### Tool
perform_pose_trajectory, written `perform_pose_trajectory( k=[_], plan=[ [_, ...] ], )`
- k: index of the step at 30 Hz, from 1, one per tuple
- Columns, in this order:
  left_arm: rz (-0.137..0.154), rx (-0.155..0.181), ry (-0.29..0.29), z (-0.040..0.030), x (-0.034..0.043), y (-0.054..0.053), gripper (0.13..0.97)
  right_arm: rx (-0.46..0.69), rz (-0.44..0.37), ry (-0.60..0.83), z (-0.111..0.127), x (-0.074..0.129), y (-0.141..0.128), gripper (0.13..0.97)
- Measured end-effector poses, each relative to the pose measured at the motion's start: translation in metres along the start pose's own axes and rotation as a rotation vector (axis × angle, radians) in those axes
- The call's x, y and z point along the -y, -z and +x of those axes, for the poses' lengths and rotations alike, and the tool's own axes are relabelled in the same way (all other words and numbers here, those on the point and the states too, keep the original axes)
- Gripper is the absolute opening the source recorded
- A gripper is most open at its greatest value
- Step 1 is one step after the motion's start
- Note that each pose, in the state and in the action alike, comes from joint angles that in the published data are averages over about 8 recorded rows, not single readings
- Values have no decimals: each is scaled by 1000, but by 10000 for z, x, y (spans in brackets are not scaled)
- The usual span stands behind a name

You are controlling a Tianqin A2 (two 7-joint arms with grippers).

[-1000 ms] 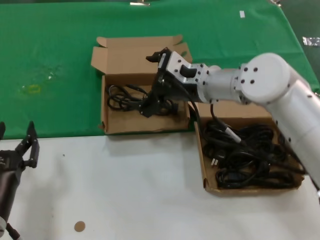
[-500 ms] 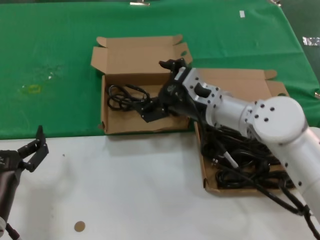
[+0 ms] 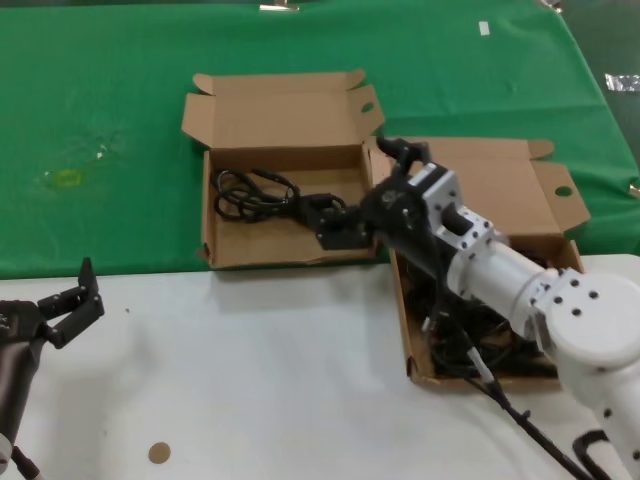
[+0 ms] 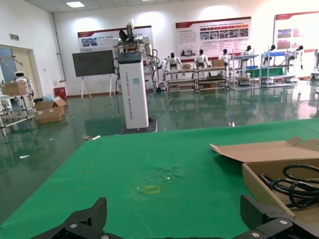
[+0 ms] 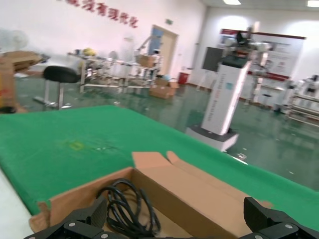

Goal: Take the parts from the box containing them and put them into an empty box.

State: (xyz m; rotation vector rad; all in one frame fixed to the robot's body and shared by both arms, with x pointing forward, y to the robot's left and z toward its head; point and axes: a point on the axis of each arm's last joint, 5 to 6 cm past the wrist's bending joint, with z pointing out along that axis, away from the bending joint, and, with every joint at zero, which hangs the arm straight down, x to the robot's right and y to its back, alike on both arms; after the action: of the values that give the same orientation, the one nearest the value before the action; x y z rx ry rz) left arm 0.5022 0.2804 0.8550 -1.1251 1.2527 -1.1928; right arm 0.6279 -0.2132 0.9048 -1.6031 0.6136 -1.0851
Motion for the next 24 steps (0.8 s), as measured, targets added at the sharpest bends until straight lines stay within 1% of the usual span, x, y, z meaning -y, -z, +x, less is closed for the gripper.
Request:
perform_pose_trajectory(
  k=[1, 9, 24],
  plan=[
    [0, 0, 0, 0, 0, 0, 875, -14, 1, -11, -8, -24, 39, 966],
    [0, 0, 0, 0, 0, 0, 953, -133, 4, -97, -64, -202, 370, 966],
    [0, 0, 0, 0, 0, 0, 966, -359, -24, -228, -141, -451, 1049, 966]
  ],
)
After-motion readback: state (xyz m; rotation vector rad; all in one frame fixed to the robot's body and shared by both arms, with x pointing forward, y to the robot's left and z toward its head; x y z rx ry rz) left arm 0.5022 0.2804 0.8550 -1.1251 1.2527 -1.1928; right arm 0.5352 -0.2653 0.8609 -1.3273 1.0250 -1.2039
